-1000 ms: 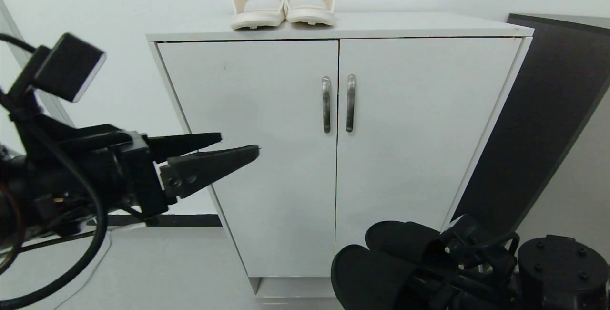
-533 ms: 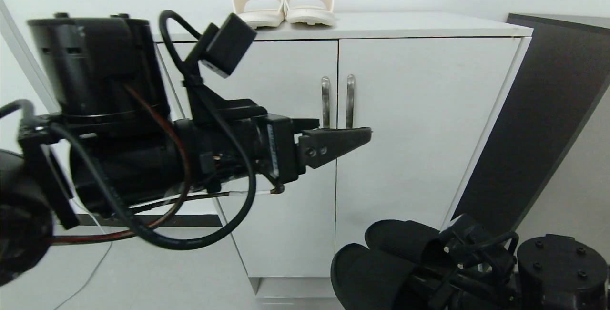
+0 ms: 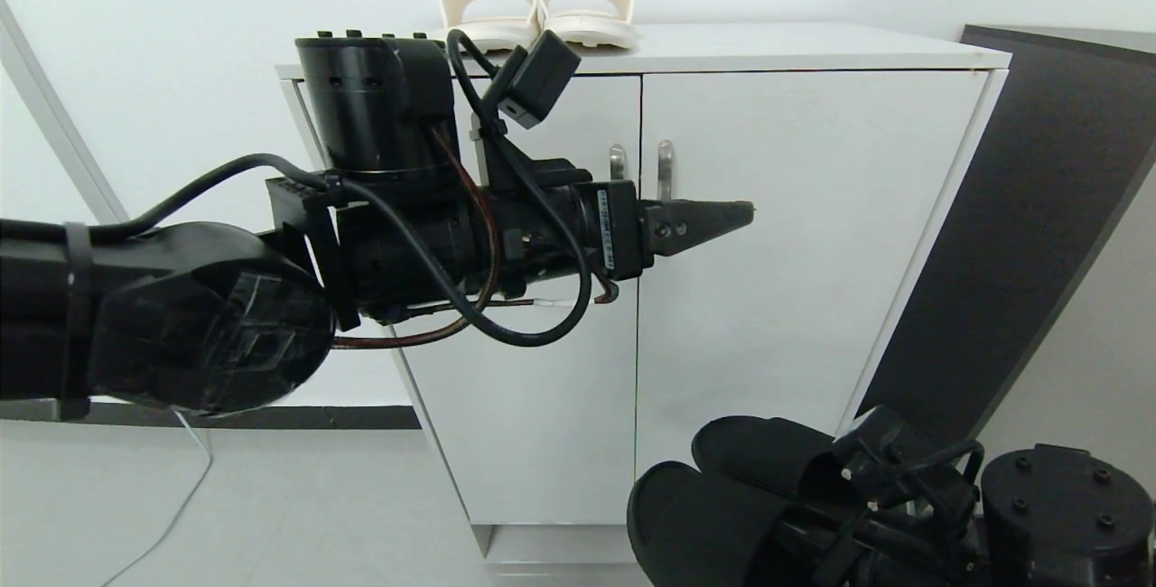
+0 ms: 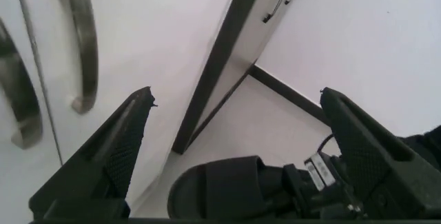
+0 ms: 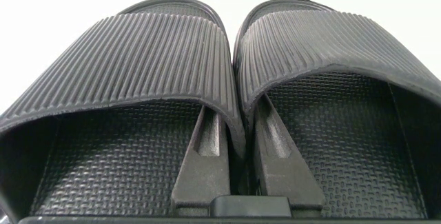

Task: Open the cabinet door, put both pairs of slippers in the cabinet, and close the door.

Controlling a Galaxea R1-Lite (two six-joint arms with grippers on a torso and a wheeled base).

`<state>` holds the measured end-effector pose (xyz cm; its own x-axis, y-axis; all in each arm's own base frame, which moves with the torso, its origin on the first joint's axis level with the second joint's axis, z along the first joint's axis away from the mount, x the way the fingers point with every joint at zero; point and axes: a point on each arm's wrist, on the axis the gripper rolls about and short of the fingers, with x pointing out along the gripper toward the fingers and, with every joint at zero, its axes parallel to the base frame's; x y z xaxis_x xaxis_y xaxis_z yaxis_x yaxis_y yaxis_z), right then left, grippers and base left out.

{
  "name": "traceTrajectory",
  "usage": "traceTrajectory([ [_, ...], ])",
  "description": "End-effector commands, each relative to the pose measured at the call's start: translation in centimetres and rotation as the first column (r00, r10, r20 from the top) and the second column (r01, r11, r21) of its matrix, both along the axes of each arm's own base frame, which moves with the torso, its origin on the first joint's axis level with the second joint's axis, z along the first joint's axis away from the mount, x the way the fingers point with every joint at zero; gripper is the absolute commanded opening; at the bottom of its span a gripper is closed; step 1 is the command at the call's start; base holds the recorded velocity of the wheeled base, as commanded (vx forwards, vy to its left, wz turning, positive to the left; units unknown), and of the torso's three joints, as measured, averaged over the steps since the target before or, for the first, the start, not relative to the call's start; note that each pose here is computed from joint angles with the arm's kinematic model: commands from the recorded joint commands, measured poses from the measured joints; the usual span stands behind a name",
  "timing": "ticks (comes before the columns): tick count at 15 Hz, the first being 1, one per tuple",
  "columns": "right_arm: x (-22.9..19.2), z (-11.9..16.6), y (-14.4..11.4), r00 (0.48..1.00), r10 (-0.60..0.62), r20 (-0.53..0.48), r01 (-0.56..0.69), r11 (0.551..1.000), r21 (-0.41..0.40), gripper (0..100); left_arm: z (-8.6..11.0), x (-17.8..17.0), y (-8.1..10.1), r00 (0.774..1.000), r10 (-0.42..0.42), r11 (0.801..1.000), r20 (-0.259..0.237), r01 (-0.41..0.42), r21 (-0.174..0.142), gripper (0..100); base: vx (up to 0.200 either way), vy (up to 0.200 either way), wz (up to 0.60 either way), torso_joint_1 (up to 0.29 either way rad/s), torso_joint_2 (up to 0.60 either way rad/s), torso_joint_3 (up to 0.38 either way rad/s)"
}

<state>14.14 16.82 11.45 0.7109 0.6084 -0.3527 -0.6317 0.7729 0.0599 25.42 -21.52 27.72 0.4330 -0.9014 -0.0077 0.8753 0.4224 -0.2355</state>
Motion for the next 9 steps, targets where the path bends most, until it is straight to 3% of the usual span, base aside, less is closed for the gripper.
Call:
traceTrajectory([
  [1,0.0,0.0,0.0,1.000,0.002,0.002,-0.002,1.000,0.000,0,-0.3,1.3,0.0,1.000,0.019,1.000,-0.003,-0.019,-0.004,100,0.000,0.000,0.00,0.000,0.00,0.000],
  [9,-0.1,0.0,0.0,1.000,0.011,0.013,-0.010,1.000,-0.016,0,-0.8,4.9,-1.0,0.986,0.164,0.987,0.010,-0.163,-0.010,100,0.000,0.000,0.00,0.000,0.00,0.000],
])
